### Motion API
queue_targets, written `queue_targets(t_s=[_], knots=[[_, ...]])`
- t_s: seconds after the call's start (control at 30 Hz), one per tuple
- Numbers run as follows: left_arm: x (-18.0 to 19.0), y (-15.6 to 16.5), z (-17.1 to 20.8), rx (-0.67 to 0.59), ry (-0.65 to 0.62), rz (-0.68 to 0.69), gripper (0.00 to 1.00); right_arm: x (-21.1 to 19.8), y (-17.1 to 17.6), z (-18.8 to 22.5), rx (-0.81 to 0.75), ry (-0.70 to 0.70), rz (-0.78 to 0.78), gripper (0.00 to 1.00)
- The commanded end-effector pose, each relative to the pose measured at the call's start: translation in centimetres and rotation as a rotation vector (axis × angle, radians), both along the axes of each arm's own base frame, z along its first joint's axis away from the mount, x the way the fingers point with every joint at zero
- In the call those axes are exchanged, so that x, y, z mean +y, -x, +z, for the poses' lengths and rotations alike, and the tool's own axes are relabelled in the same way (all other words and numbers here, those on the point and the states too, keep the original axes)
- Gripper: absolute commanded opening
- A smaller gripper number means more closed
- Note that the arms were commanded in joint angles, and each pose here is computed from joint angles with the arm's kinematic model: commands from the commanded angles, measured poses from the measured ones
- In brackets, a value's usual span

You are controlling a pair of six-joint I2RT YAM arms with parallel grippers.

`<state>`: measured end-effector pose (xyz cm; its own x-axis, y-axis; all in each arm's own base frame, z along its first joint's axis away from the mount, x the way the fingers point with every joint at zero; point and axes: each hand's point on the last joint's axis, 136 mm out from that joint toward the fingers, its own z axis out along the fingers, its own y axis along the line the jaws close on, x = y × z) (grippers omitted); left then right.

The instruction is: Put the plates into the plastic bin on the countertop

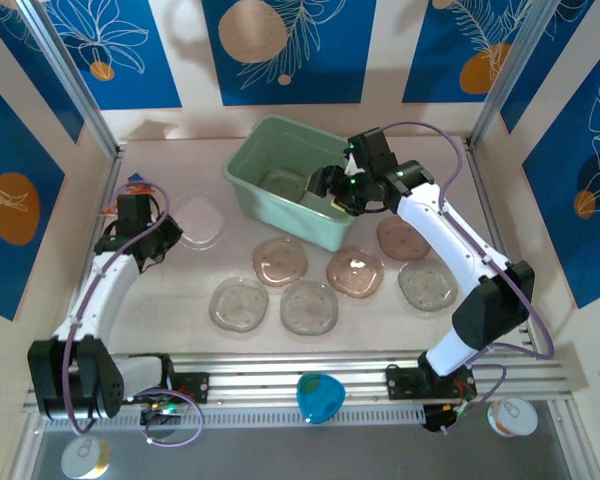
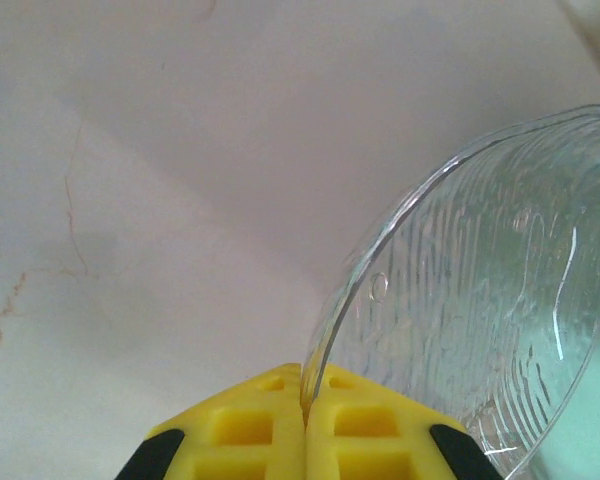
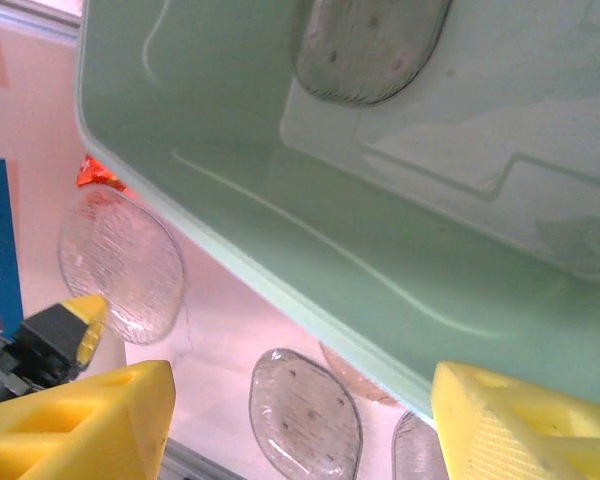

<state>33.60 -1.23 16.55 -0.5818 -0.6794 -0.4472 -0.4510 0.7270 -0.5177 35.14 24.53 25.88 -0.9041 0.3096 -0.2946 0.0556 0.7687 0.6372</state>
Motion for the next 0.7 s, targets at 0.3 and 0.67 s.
queue_targets(t_s=[0.3,0.67], knots=[[0.2,-1.3,12.0,-0.321,0.052,0.079,0.0,5.5,2.4,7.9,-0.198,-0.077,0.159,0.61],[-4.7,-4.2,16.7,-0.457,0.123,0.073,0.0,10.0,1.4,7.2,-0.187,-0.115,0.095,0.49]])
